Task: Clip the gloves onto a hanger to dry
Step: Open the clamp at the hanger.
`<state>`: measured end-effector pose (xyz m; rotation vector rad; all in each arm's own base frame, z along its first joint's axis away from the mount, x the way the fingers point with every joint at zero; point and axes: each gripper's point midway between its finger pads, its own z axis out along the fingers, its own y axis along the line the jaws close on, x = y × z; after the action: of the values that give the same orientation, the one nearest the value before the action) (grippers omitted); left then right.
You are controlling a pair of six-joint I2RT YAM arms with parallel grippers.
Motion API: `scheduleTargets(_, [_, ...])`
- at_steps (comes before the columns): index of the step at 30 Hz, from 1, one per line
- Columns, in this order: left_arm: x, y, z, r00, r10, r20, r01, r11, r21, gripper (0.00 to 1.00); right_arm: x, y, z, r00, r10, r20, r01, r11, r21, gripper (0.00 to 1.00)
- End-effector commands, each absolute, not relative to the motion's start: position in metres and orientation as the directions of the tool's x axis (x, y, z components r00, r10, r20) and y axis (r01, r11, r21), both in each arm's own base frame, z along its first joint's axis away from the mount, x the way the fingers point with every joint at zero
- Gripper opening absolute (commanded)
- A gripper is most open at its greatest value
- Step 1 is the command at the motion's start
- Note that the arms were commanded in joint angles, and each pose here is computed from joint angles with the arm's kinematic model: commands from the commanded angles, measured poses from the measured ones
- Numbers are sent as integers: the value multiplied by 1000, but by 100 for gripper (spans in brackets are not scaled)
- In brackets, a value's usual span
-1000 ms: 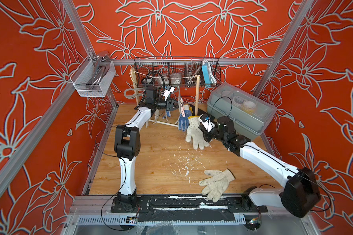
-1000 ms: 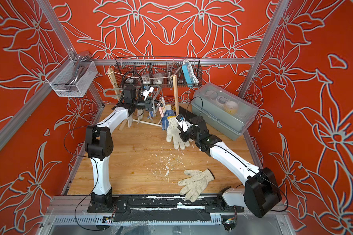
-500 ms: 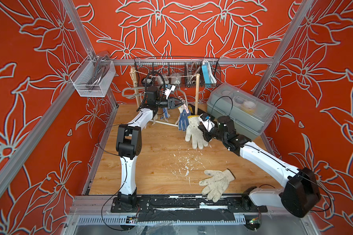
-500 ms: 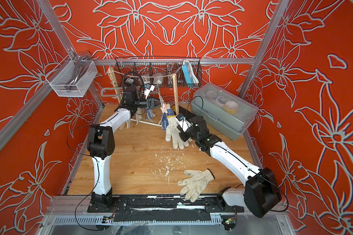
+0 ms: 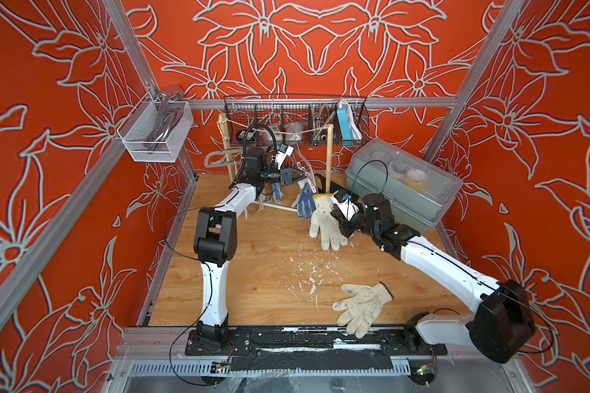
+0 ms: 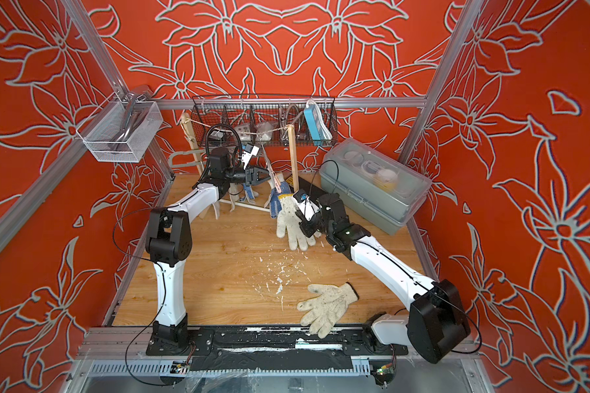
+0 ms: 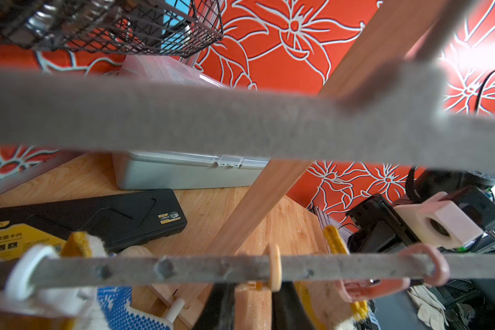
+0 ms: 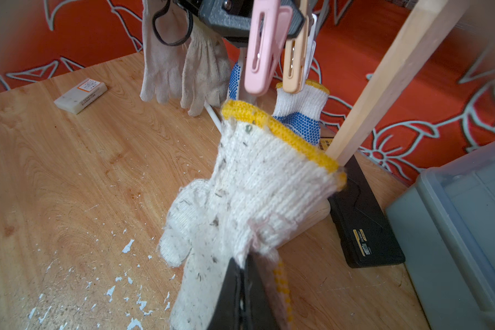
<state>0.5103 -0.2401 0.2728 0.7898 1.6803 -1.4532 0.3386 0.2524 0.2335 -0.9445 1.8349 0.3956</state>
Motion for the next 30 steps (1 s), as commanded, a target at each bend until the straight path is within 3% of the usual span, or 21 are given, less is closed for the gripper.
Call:
scheduleTargets(1, [503,-226,287,-475,-8,-880,860,207,-466,14,345,255,236,-158,-496,-854,-772,601,-207,0])
scheduleTargets(10, [477,-218,288,-507,43,-861,851,180,-492,14,360,269,214,-105,-614,-782,-833,484,-268,0])
scheduleTargets(30, [465,-215,289,-558,63,-827,825,146,-546,14,390,296,223,-58,-588,-807,-844,460,-275,0])
